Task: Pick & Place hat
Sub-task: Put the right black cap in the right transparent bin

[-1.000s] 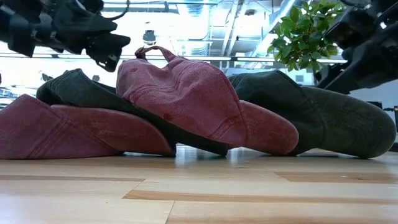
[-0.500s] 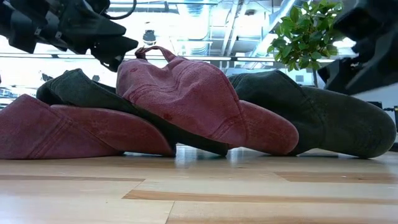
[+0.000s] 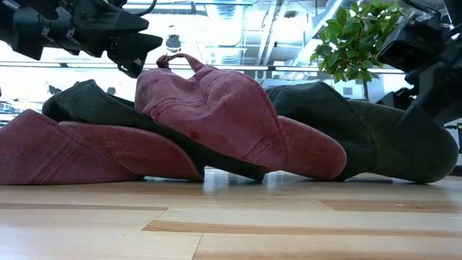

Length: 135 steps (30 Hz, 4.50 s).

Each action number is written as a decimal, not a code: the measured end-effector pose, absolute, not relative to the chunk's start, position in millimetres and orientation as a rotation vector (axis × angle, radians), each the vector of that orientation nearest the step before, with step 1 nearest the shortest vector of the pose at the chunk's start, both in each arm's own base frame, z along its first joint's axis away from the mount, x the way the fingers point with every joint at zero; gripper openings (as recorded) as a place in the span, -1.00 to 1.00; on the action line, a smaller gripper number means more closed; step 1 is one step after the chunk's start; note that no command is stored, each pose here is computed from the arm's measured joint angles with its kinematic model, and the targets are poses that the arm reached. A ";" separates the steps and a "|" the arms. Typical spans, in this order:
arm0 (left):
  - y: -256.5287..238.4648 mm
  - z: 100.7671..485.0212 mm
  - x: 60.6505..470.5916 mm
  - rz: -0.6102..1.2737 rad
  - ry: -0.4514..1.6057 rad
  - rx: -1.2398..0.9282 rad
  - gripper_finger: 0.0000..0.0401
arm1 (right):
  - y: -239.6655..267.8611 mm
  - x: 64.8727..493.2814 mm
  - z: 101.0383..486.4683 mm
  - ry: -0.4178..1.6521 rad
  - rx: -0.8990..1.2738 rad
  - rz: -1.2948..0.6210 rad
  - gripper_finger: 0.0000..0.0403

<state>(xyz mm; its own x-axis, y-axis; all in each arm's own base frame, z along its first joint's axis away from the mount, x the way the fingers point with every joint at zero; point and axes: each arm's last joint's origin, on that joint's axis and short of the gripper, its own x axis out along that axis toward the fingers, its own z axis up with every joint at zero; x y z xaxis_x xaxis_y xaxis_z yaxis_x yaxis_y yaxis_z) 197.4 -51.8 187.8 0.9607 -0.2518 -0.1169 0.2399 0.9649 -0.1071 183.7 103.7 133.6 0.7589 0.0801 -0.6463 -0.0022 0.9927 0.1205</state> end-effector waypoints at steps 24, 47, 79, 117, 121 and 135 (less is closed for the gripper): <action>-51.9 191.7 197.8 -0.252 0.090 -0.099 -0.25 | 129.9 202.0 189.8 0.617 -0.129 -0.101 -0.98; -52.0 198.2 198.1 -0.256 0.021 -0.101 -0.25 | 152.9 180.9 234.0 0.123 -0.291 -0.728 -0.98; -49.7 200.0 198.7 -0.245 0.001 -0.103 -0.25 | 62.2 241.6 333.6 -0.255 0.014 -0.243 -1.00; -64.4 271.4 197.9 -0.251 -0.315 0.179 -0.25 | 57.2 249.5 331.4 -0.290 -0.142 0.151 -1.00; -66.0 281.0 192.6 -0.026 -0.280 0.389 -0.25 | 68.9 246.7 330.5 -0.285 -0.142 0.201 -1.00; -56.6 354.0 189.8 0.403 -0.326 0.631 -0.25 | 86.1 242.5 324.2 -0.213 -0.147 0.175 -1.00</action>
